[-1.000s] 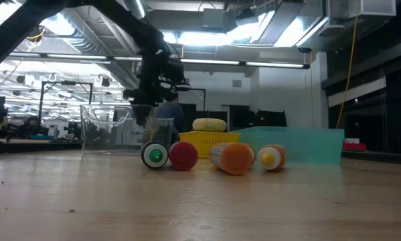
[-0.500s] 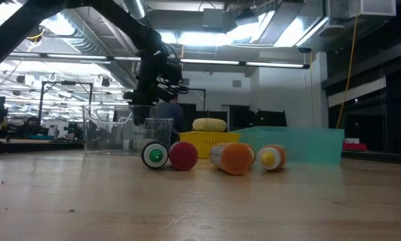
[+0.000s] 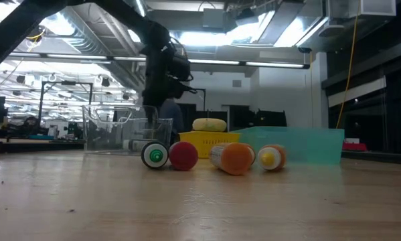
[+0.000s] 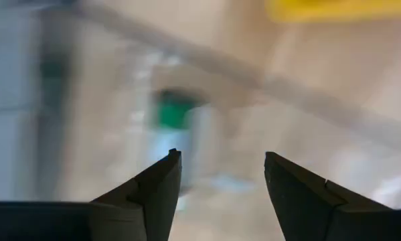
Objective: Pick & Place Food Item
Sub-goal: Put the green food coloring bottle into the transparent bin
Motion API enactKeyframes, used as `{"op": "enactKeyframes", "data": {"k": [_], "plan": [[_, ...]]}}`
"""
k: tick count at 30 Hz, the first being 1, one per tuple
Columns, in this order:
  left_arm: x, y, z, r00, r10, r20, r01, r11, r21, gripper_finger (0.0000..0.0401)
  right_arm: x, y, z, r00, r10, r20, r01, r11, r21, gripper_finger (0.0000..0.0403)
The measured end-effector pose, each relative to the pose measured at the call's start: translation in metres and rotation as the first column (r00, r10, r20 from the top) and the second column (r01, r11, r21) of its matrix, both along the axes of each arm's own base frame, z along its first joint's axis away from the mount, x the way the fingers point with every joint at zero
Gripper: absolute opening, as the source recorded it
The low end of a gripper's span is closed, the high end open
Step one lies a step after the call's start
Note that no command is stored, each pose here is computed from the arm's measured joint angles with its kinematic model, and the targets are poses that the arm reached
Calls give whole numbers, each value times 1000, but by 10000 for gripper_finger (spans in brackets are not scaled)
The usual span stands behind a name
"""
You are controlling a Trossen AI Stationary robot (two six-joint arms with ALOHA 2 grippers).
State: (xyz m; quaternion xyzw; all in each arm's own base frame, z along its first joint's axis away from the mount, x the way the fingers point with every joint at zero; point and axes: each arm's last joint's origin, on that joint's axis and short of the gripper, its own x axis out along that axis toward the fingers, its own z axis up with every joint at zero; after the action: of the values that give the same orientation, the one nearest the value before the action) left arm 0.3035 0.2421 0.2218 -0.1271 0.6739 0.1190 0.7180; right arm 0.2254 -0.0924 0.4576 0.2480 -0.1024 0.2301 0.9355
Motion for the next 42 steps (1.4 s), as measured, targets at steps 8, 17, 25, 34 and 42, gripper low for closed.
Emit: {"op": "enactKeyframes", "data": {"k": [8,17,25,34,42], "plan": [[38,-68,16,990,-29,137,51,985,-164,204,0,1,0,999,36,-5,-36,999,-26,237],[65,-185,39,904,-421,78,416,906,72,202,-1,3,-1,995,94,-15,-95,993,-70,237],[69,-252,40,786,-618,25,608,779,151,202,-2,4,-2,991,134,-28,-135,987,-81,237],[64,-308,26,439,-898,-34,892,430,140,202,-2,5,-2,986,159,-39,-162,983,-82,237],[66,-324,-3,291,-957,5,943,288,169,189,-2,5,-2,988,154,-32,-156,983,-100,237]]}}
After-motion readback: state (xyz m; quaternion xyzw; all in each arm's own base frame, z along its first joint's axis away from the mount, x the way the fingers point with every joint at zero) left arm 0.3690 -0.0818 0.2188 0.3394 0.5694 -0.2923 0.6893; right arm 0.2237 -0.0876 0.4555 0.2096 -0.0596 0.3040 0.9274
